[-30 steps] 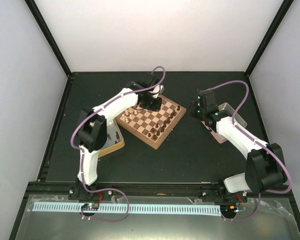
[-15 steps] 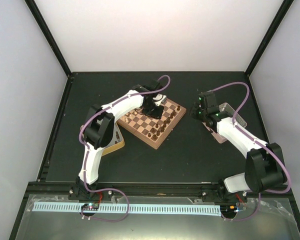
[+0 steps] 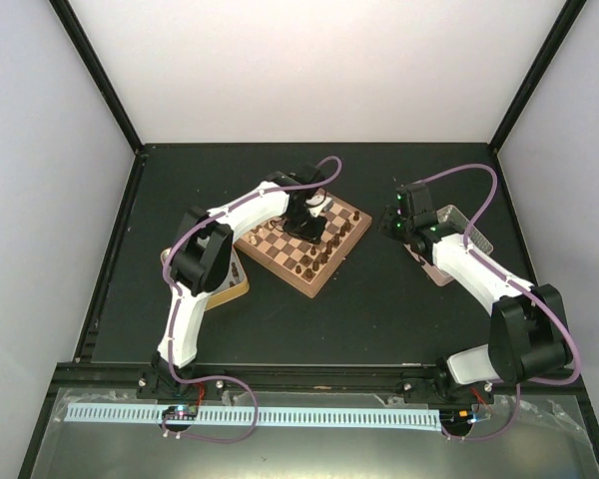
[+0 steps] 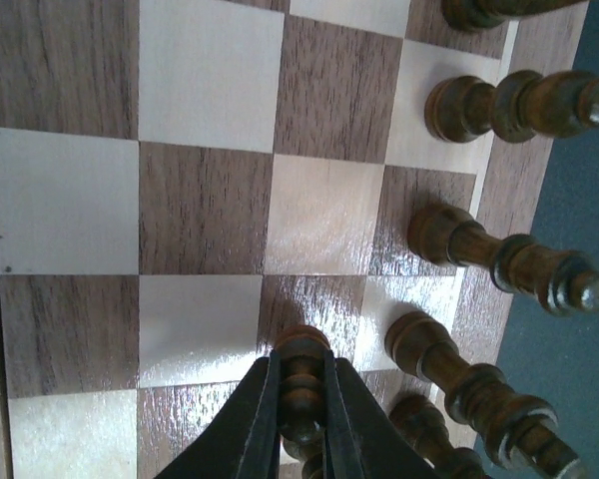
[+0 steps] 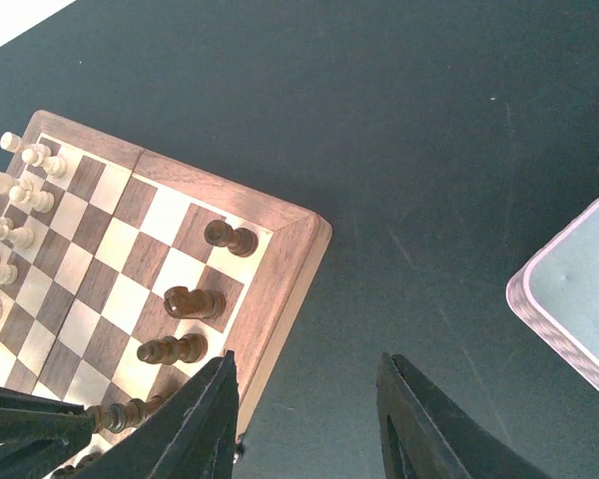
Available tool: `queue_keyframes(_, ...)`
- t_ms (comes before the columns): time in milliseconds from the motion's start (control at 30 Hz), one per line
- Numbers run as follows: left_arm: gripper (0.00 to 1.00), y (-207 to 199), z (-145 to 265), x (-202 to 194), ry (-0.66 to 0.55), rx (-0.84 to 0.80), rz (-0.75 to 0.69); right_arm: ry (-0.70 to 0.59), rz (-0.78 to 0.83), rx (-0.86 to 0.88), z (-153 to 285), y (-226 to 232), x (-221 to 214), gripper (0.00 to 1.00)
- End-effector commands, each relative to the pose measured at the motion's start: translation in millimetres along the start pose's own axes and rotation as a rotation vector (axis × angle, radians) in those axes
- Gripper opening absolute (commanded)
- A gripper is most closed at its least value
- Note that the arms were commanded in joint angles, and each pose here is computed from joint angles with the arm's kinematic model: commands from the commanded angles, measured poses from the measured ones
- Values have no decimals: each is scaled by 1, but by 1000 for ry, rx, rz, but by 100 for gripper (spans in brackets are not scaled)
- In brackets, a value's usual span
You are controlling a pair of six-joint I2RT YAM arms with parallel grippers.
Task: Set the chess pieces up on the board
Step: Place the chess piece on the chessboard.
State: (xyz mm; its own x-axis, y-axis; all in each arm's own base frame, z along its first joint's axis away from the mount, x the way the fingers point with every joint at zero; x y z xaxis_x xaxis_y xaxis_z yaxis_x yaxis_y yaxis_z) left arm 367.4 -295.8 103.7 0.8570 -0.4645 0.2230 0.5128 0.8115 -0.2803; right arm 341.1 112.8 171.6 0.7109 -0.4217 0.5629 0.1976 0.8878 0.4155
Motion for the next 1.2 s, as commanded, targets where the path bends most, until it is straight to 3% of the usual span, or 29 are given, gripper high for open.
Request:
queue_keyframes(0, 11, -4, -9, -10, 63, -25, -22, -4, -13, -4, -2, 0, 3, 39)
queue_keyframes(567, 23, -7, -10, -4, 55, -56, -35, -1, -19, -9, -3, -1, 3, 40)
queue_keyframes(900, 15, -6, -4, 7, 7, -36, -33, 1, -17, -9, -3, -1, 3, 40)
queue_keyframes(1167, 25, -8, -4, 6, 14, -58, -31, -1, -16, -7, -1, -1, 3, 40)
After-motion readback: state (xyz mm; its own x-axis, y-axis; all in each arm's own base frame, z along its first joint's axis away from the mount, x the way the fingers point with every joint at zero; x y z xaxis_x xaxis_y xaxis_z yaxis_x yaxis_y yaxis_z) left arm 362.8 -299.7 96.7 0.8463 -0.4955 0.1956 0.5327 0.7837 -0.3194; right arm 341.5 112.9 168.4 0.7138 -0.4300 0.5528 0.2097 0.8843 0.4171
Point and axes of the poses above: each gripper's point midway between its finger pads, its own z axis back along the fingers, its own y axis along the line the jaws close on, x = y × z, the point moved 5 cm from there along z, back along the fingers, and after that the axes turned 4 degrees about -z, right-handed, at the moved point
